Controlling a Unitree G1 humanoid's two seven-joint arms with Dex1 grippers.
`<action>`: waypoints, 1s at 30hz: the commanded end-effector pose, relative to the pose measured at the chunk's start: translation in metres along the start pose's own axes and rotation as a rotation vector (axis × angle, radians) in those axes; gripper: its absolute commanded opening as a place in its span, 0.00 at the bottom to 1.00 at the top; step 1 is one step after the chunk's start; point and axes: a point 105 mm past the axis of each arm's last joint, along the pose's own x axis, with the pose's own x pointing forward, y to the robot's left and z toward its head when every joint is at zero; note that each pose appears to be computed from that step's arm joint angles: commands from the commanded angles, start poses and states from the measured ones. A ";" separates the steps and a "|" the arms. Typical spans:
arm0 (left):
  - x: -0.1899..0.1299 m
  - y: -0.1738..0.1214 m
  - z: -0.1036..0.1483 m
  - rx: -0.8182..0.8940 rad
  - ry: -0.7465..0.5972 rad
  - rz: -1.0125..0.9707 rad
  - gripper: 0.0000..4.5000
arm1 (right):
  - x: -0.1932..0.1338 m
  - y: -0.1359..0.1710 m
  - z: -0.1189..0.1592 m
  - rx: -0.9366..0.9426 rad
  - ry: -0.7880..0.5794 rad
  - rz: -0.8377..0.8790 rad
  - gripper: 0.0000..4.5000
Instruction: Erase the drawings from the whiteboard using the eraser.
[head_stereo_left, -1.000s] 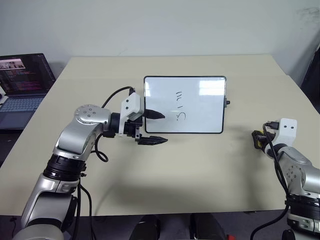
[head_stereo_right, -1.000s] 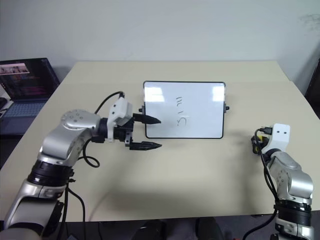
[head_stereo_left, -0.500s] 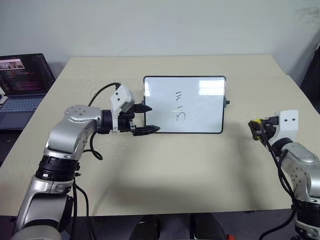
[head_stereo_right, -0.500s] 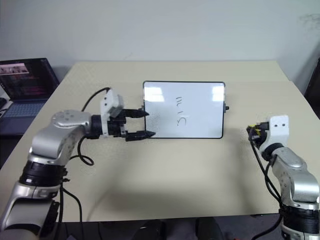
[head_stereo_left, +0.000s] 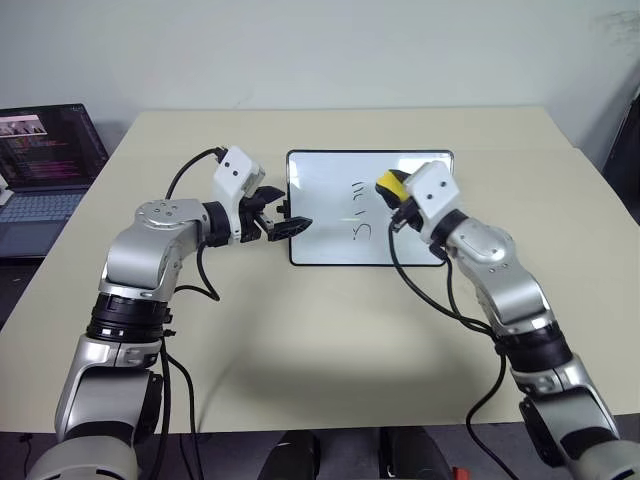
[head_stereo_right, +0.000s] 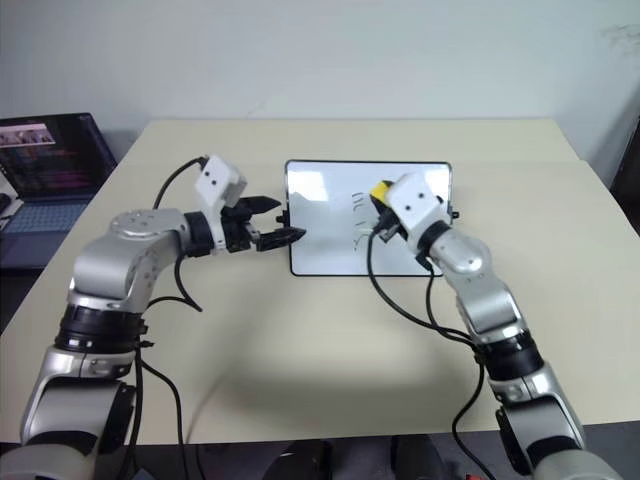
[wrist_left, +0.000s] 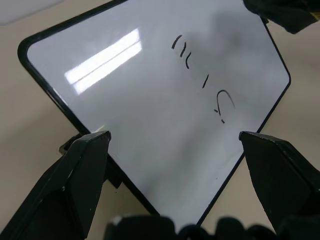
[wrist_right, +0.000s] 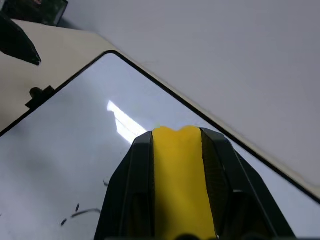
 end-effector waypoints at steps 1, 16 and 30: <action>-0.008 0.003 0.007 0.025 -0.016 0.018 1.00 | 0.020 -0.013 0.021 -0.078 -0.086 -0.006 0.22; -0.010 0.000 -0.003 0.035 0.022 0.005 1.00 | 0.068 0.003 -0.014 -0.109 0.004 0.063 0.22; -0.019 0.007 -0.011 0.019 0.040 0.042 1.00 | 0.056 0.044 -0.063 -0.185 0.145 0.246 0.22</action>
